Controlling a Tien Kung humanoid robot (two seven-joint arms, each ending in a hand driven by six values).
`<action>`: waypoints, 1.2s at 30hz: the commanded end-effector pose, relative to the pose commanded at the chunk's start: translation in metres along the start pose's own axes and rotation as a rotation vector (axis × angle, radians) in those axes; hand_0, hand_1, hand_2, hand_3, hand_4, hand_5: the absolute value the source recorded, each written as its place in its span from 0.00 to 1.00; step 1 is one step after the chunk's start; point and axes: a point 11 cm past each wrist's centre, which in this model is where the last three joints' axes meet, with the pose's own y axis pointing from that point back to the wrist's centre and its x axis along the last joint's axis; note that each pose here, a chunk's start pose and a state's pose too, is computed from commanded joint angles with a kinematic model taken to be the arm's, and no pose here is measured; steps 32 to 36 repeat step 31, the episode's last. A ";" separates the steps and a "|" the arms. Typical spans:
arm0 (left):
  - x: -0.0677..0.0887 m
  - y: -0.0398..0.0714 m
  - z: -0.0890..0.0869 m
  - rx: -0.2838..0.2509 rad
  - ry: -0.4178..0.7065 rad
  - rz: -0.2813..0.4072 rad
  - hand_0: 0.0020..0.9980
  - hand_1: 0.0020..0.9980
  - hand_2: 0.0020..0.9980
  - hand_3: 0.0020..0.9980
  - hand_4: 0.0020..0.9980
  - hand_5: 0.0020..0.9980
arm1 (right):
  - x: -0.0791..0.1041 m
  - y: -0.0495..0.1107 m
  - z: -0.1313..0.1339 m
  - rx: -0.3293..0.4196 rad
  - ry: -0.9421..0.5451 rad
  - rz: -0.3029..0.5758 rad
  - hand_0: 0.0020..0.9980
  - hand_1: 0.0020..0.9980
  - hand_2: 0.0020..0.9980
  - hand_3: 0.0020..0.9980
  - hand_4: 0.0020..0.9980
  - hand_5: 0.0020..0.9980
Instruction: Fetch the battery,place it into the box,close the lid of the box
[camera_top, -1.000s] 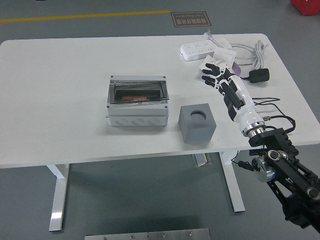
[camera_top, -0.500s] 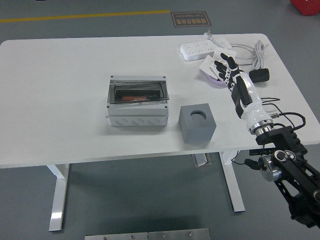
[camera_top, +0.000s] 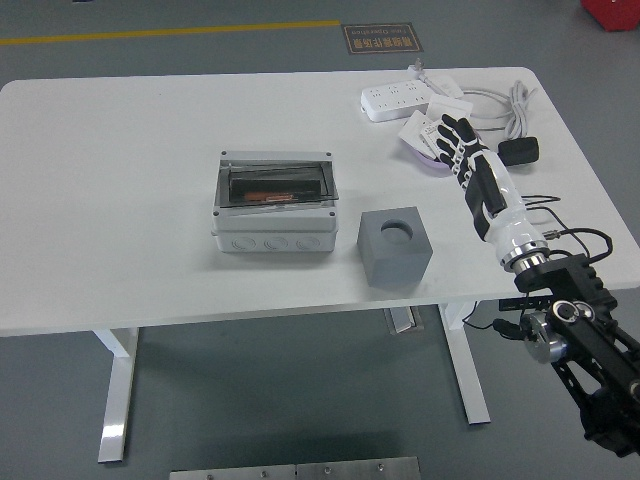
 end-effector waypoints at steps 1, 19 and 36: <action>0.001 0.000 -0.001 0.002 0.008 0.002 0.89 1.00 1.00 1.00 1.00 1.00 | 0.001 0.000 0.000 0.001 0.000 0.003 1.00 1.00 1.00 1.00 1.00 1.00; 0.009 0.002 0.003 0.003 -0.039 0.074 0.84 0.94 1.00 1.00 1.00 1.00 | 0.013 0.002 -0.001 0.002 -0.010 0.044 1.00 1.00 0.99 1.00 1.00 1.00; 0.010 0.003 0.001 0.041 -0.059 0.086 0.85 0.90 0.96 1.00 1.00 1.00 | 0.012 0.004 0.004 -0.018 -0.010 0.039 1.00 1.00 0.98 1.00 1.00 1.00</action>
